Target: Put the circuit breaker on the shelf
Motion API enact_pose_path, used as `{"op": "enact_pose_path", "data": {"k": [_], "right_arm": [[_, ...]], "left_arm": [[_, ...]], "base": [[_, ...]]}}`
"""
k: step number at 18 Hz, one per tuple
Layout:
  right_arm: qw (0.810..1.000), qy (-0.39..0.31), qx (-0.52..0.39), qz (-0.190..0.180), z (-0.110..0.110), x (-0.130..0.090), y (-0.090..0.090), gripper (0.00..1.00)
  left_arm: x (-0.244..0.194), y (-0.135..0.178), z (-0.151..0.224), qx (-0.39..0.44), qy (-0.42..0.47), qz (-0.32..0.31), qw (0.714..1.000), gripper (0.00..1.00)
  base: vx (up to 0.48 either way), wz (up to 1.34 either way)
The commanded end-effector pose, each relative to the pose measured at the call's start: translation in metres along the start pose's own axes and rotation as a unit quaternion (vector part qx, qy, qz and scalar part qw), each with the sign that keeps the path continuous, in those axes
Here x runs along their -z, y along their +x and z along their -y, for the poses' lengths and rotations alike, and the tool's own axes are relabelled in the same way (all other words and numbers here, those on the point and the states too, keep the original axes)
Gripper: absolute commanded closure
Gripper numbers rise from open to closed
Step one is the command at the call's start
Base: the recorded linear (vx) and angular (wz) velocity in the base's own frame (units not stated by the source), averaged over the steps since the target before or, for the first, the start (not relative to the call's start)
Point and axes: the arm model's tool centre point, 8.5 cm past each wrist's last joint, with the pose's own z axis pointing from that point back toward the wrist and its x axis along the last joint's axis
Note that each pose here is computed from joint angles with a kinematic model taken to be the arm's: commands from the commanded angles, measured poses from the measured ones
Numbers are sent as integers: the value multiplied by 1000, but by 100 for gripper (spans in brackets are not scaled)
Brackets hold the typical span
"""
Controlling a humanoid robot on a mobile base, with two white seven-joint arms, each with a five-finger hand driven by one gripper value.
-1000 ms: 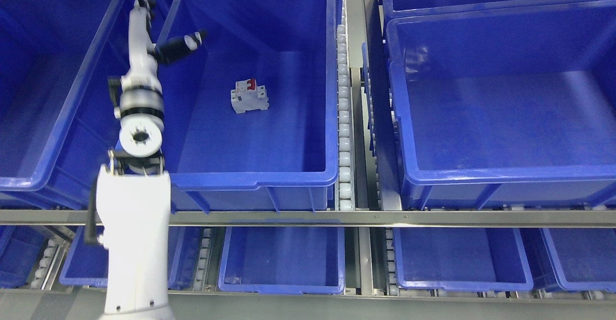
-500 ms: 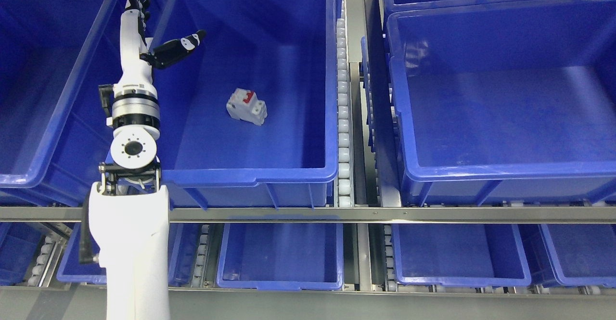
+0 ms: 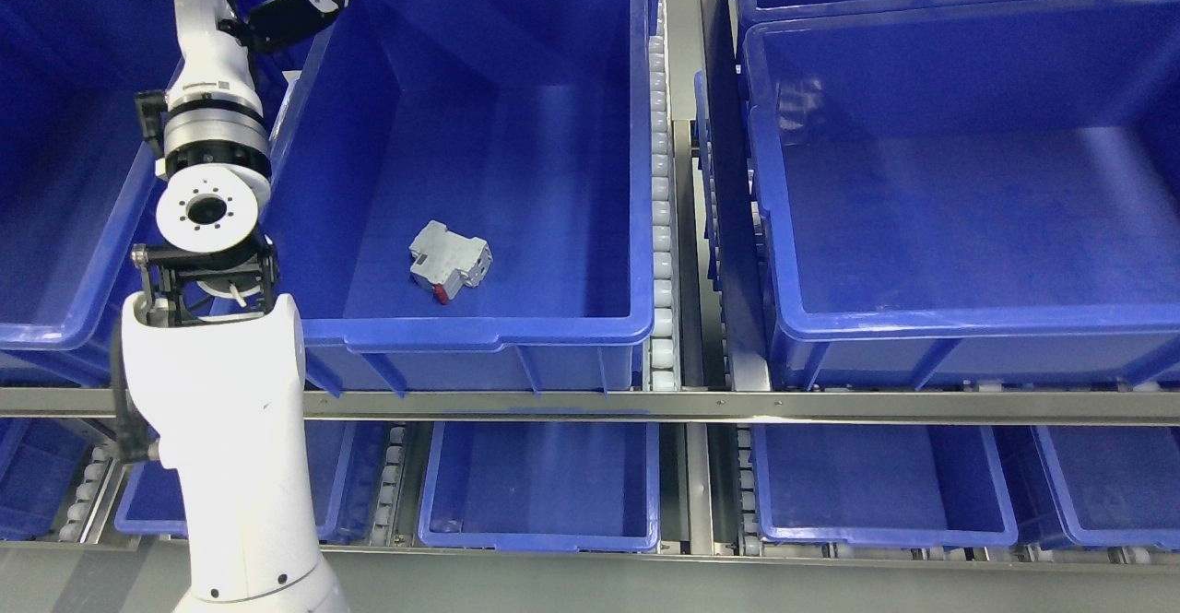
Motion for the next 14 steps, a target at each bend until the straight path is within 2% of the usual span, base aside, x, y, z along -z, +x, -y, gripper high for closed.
{"op": "enact_pose_path", "data": {"k": [1,4,9,14], "right_arm": [[1000,-8,-1,0,11,0,1,0],[1000,-8,-1,0,11,0,1,0],[1000,-8,-1,0,11,0,1,0],[1000,-8,-1,0,11,0,1,0]], "left_arm": [[0,17,-9,-1,5,-18,1000,0],[-2,4,-3,-8,-11,-81,997,0],[-12,-11,19,4,-48,-97,994,0],[-17,-21,24,9,-59,-98,993,0]], "base": [[-33,4],[-52,1],[-86,1],[-107,-1]]}}
